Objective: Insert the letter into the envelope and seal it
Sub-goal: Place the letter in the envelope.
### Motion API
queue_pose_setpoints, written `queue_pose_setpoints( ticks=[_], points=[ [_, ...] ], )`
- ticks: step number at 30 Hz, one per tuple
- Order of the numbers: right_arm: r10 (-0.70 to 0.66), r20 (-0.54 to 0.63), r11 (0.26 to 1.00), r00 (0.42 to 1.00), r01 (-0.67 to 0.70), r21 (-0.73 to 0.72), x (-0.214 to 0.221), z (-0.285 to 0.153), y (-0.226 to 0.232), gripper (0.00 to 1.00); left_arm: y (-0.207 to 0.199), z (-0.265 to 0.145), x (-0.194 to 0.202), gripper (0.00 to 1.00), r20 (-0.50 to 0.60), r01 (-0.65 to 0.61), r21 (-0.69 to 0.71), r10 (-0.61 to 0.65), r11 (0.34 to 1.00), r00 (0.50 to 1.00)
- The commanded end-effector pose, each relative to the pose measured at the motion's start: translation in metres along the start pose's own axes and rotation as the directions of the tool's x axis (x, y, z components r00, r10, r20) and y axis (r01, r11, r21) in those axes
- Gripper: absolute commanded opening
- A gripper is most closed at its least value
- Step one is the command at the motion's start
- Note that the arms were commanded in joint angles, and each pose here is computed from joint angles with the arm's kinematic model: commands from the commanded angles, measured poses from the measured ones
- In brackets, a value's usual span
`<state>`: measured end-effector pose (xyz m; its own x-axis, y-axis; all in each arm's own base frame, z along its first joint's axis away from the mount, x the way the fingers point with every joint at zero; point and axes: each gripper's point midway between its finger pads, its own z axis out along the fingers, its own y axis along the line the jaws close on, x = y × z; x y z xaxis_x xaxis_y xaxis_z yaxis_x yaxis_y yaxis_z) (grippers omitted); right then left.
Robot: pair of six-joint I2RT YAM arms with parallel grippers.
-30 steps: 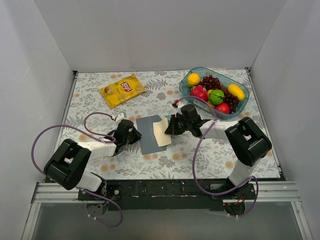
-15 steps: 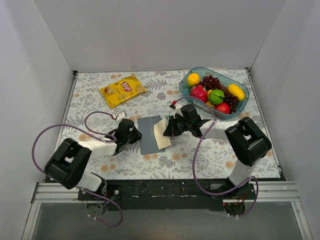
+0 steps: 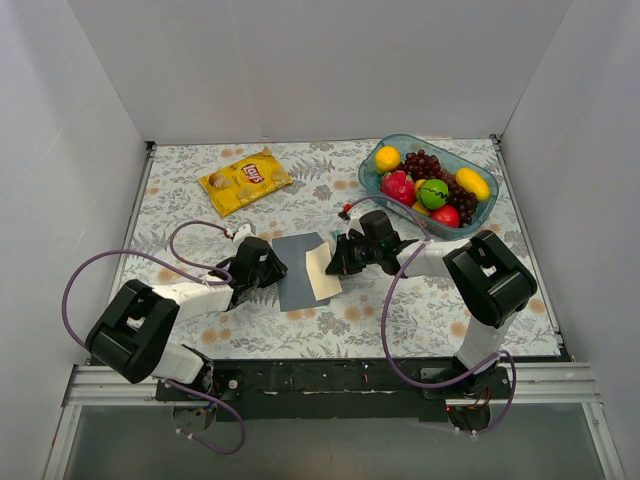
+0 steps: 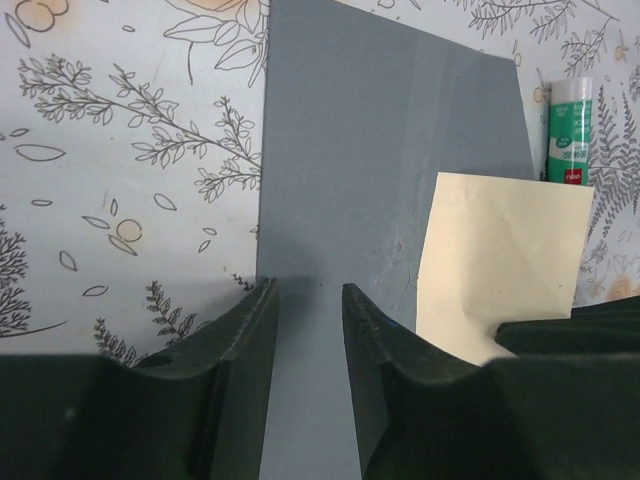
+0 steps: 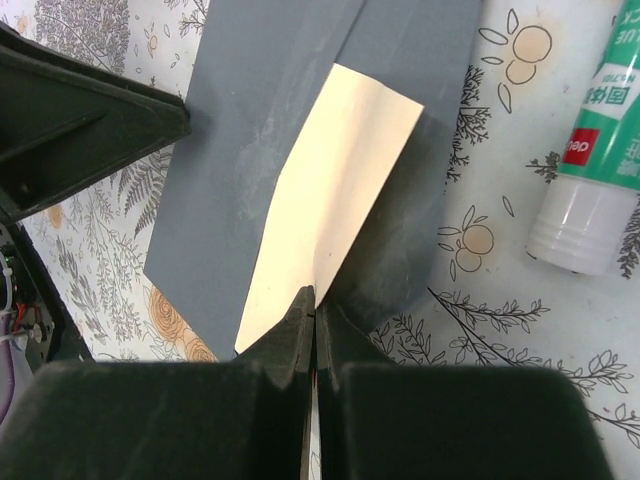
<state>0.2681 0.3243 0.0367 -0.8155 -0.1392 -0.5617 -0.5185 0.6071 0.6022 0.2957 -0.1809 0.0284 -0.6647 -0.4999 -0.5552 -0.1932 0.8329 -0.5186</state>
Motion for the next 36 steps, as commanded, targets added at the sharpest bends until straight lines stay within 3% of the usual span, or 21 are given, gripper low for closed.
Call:
queue_pose_setpoints(
  ticks=[1, 14, 21, 29, 36],
  points=[
    [-0.018, 0.049, 1.000, 0.999, 0.019, -0.014, -0.018, 0.003, 0.008, 0.01, 0.017, -0.012, 0.001, 0.34, -0.012, -0.046, -0.076, 0.046, 0.996, 0.999],
    [-0.011, 0.049, 1.000, 0.999, 0.011, -0.001, -0.013, 0.000, 0.005, 0.01, 0.025, -0.022, -0.009, 0.39, 0.032, -0.057, -0.117, 0.061, 0.991, 0.998],
    [-0.010, 0.043, 1.000, 0.999, 0.011, -0.005, -0.011, 0.001, 0.005, 0.01, 0.031, -0.018, -0.002, 0.40, 0.005, -0.052, -0.143, 0.053, 0.988, 0.999],
    [-0.010, 0.041, 1.000, 0.999, 0.010, -0.004, -0.012, 0.001, 0.005, 0.01, 0.042, -0.014, 0.006, 0.61, -0.022, -0.045, -0.196, 0.042, 0.980, 0.999],
    [-0.009, 0.039, 1.000, 0.999, 0.009, -0.007, -0.012, 0.002, 0.006, 0.01, 0.047, -0.015, 0.008, 0.66, -0.020, -0.020, -0.221, 0.016, 0.975, 1.000]
  ],
)
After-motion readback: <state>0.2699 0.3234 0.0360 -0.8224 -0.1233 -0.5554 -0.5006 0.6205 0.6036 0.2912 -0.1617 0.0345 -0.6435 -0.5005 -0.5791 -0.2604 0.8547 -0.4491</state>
